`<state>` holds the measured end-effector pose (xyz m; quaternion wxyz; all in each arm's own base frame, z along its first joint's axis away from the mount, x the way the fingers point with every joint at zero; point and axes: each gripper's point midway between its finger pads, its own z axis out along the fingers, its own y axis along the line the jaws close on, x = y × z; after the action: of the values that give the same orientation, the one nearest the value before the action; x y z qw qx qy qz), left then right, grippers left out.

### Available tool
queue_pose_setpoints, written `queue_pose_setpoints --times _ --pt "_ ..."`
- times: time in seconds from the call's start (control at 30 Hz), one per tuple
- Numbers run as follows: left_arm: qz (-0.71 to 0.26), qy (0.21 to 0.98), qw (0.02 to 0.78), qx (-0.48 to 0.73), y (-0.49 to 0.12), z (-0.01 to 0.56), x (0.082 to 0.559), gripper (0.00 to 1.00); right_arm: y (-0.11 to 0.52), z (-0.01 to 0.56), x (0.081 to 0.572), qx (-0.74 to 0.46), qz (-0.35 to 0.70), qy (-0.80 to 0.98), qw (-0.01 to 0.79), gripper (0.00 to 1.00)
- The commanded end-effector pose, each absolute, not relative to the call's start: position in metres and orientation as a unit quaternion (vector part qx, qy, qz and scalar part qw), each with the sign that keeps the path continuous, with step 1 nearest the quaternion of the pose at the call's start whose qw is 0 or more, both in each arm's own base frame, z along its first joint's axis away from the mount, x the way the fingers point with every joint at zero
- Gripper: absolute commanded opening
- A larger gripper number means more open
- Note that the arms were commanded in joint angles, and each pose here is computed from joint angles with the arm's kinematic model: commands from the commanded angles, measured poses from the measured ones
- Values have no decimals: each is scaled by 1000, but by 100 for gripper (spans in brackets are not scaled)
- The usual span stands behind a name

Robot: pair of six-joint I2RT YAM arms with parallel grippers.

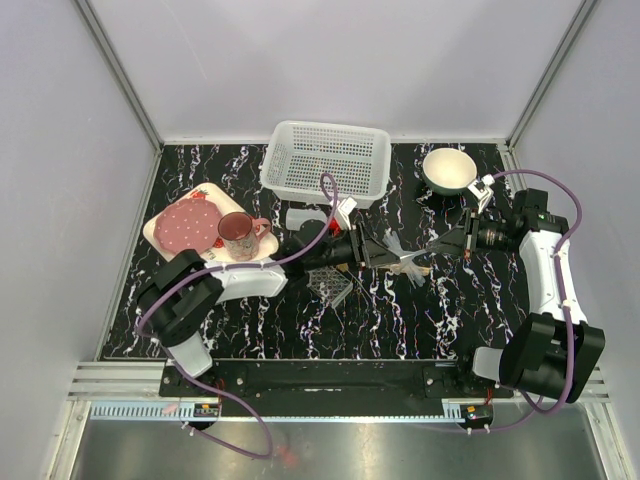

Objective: Organize the chemistry lab equipment

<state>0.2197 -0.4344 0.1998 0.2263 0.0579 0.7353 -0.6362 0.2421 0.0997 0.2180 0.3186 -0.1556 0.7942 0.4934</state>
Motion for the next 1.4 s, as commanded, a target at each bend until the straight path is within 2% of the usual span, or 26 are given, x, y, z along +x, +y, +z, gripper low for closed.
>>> queue_pose_setpoints --times 0.0,0.03,0.07,0.13,0.2,0.23,0.27,0.3,0.4,0.43,0.47,0.57,0.6,0.67,0.7,0.77,0.8,0.87,0.9,0.97,1.03,1.07,1.1,1.23,1.37 --pt "-704 672 219 64 -448 238 217 35 105 226 240 -173 504 779 331 6" --pt "-715 663 212 65 -450 241 215 30 105 226 241 -173 504 779 330 6" --pt "-738 639 207 60 -449 254 213 19 105 226 240 -172 505 779 330 6" --pt "-765 607 207 59 -448 262 213 6 105 226 240 -174 502 779 332 7" --pt "-780 592 199 43 -442 267 218 0 104 226 241 -171 498 782 333 26" --pt "-785 584 202 44 -437 270 218 0 103 226 241 -172 493 784 336 41" --pt "-784 584 209 37 -431 271 226 0 102 225 242 -173 486 787 338 85" --pt "-783 581 218 39 -424 277 228 0 98 222 247 -175 469 795 344 100" --pt "-751 606 259 37 -400 276 249 0 78 211 270 -156 386 832 368 100" --pt "-727 638 253 26 -394 261 257 0 71 210 276 -150 359 839 380 100" --pt "-705 651 281 27 -382 257 274 0 58 204 285 -138 317 854 389 100" --pt "-633 714 300 2 -353 241 314 0 44 204 303 -126 272 853 427 100" --pt "-620 719 313 -1 -348 252 331 0 44 205 308 -119 273 849 436 100" --pt "-545 781 301 -43 -320 216 364 0 48 203 308 -118 287 846 434 100" --pt "-529 783 322 -52 -314 231 386 0 48 200 307 -117 291 847 429 100" --pt "-462 830 300 -92 -287 196 412 0 47 196 305 -117 290 849 427 100" --pt "-452 827 321 -91 -283 215 433 0 48 191 301 -117 291 850 424 100" --pt "-404 858 300 -103 -267 186 453 0 49 191 297 -122 293 847 427 100" --pt "-399 852 323 -100 -266 204 472 3 51 191 295 -123 294 846 428 100" --pt "-366 877 293 -104 -257 174 486 12 50 194 295 -127 292 843 433 100" --pt "-351 882 300 -95 -255 185 501 20 49 194 295 -128 286 844 436 100" --pt "-342 888 292 -99 -253 174 508 34 48 195 295 -129 282 844 437 100" --pt "-339 886 301 -96 -252 184 514 40 47 195 295 -129 279 844 439 100" --pt "-329 881 330 -81 -245 203 520 54 47 194 293 -133 277 844 439 100" --pt "-310 864 393 -58 -228 249 508 65 48 191 292 -140 280 843 438 100"
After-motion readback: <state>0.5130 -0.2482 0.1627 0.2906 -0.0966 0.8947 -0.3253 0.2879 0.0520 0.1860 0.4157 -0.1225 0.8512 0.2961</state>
